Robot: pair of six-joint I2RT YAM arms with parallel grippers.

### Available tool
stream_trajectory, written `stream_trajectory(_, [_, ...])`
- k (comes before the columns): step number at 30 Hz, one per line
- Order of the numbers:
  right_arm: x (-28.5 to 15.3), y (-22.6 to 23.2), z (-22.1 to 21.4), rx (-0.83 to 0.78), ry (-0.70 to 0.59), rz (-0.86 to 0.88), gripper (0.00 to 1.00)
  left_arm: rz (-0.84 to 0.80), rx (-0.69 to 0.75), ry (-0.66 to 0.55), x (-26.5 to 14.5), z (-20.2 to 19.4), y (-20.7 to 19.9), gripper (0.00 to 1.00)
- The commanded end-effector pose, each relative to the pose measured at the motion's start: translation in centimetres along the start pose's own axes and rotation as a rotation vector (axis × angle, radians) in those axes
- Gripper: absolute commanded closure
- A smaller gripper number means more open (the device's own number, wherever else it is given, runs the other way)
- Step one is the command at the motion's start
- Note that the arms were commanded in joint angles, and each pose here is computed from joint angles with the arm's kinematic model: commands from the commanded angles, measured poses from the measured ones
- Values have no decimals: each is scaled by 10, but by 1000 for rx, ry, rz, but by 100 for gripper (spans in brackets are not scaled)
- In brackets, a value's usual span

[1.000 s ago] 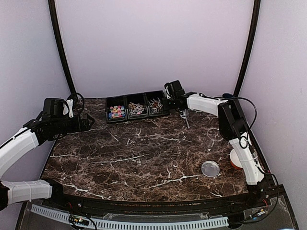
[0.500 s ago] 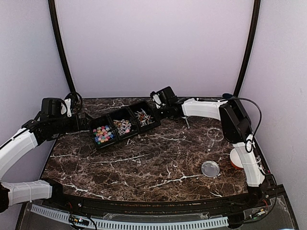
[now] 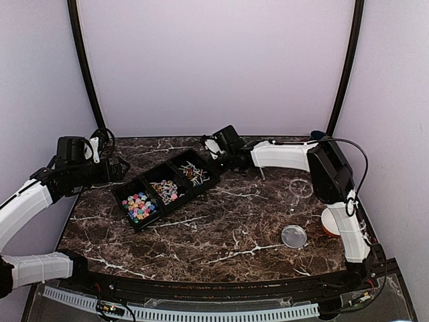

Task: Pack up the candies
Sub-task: Move the storage box to the center of the board.

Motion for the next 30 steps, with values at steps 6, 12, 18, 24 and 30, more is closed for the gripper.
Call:
stream_trajectory(6, [-16,2,-2,-26,39,-67,46,-26,-15,-2,2,-2,0,1])
stream_trajectory(12, [-60,-13,9,18,-24,-204,22,-29,-17,-3,2,-2,-1,1])
stream_trajectory(18, [-112,-46,-5,133,-32,-374,6,-46,-19,2,3,-3,-2,1])
stream_trajectory(24, [-173,-91,-41,364,-19,-479,7,-52,-20,-1,1,-2,-2,1])
stream_trajectory(30, [-229,-113,-75,587,-62,-515,8,-65,-22,-2,1,-1,-4,1])
Point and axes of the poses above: each gripper's point midway between its finger pads, its own x axis out along the fingers, its own y axis along the line the jaws close on, z = x × y, the point moved 8 cm from there along -x, back along the fingers, and after that the axes turned 6 degrees about x, right-handed, at the moved point
